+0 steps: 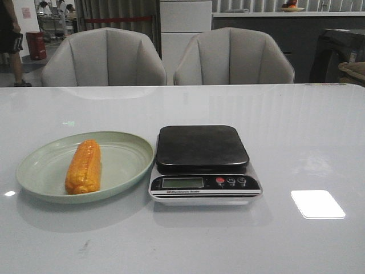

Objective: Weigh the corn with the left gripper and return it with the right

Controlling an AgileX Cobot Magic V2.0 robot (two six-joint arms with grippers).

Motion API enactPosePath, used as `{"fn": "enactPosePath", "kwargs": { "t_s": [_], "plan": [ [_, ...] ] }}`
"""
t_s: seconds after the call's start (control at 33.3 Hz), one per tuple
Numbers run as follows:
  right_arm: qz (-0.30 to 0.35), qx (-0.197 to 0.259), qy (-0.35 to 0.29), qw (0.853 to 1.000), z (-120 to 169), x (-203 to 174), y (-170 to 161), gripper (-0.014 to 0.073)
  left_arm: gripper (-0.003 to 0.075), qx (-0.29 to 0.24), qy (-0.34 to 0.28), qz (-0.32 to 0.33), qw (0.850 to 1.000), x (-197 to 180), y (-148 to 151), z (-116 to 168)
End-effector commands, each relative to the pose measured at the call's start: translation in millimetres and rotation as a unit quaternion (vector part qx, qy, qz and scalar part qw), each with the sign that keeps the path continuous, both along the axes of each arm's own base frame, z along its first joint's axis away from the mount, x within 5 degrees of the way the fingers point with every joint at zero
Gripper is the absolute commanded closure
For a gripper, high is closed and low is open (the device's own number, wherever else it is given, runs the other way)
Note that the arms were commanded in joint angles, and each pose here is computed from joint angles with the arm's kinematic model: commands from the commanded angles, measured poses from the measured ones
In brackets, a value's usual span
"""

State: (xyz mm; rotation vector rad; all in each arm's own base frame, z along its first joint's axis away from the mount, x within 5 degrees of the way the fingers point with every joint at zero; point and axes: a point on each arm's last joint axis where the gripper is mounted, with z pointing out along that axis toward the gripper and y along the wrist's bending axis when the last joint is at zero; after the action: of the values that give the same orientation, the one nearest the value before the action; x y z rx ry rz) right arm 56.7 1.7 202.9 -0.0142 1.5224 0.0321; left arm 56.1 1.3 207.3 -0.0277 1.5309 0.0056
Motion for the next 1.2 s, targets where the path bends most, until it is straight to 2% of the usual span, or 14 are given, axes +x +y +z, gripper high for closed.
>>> {"fn": "enactPosePath", "kwargs": {
  "t_s": [0.0, 0.93, 1.08, 1.17],
  "plan": [
    [-0.004, -0.002, -0.042, 0.999, 5, -2, -1, 0.044, 0.0598, -0.004, -0.032, -0.006, 0.999, -1, -1, -3],
    [-0.003, -0.002, -0.042, 0.999, 5, -2, 0, 0.044, 0.0598, 0.001, -0.051, -0.007, 0.999, -1, -1, 1],
    [0.009, -0.001, -0.042, 0.999, 5, -2, 1, 0.044, 0.0598, 0.001, -0.09, -0.009, 0.996, -2, -1, 8],
    [0.012, -0.001, -0.042, 0.999, 5, -2, 1, 0.044, 0.0598, 0.003, -0.143, -0.011, 0.99, -5, -2, 18]
  ]
}}
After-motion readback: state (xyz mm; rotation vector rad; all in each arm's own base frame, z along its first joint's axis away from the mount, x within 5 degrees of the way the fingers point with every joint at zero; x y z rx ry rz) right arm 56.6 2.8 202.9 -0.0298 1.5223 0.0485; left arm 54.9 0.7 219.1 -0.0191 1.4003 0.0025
